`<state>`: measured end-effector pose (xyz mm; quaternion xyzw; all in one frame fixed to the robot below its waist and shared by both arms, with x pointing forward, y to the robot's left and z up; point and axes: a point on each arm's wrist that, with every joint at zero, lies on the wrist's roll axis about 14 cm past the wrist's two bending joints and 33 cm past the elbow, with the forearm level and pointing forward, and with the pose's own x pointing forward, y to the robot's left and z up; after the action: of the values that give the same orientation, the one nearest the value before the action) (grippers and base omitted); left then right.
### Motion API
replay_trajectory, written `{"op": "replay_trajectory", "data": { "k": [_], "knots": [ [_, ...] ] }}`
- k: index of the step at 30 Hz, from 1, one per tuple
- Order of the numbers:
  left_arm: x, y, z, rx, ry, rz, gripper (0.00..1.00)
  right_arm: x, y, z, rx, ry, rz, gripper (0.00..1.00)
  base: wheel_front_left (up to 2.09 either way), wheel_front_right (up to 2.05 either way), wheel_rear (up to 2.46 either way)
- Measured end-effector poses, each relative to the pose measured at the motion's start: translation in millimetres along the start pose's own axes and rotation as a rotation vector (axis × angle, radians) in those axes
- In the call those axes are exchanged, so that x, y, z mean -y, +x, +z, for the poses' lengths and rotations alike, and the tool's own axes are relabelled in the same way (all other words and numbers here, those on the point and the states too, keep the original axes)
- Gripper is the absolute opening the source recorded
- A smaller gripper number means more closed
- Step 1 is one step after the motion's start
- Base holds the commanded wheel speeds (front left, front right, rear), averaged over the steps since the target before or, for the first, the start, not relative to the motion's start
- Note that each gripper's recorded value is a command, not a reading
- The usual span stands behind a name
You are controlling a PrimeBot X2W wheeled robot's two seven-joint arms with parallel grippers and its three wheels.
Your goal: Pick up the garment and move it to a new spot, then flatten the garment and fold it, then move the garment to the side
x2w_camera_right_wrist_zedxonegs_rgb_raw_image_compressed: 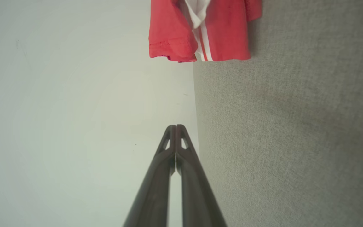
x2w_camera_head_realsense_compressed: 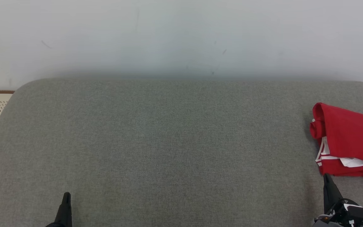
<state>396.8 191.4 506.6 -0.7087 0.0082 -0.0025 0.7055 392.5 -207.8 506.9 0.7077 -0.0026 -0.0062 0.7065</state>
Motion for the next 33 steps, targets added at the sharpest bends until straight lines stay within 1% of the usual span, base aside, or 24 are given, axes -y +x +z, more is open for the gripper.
{"op": "replay_trajectory", "data": {
  "k": [33],
  "knots": [
    [0.1, 0.0, 0.0, 0.0, 0.0, 0.0, 0.0, -0.1, 0.0, 0.0, 0.0, 0.0, 0.0, 0.0, 0.0, 0.0, 0.0]
  ]
}}
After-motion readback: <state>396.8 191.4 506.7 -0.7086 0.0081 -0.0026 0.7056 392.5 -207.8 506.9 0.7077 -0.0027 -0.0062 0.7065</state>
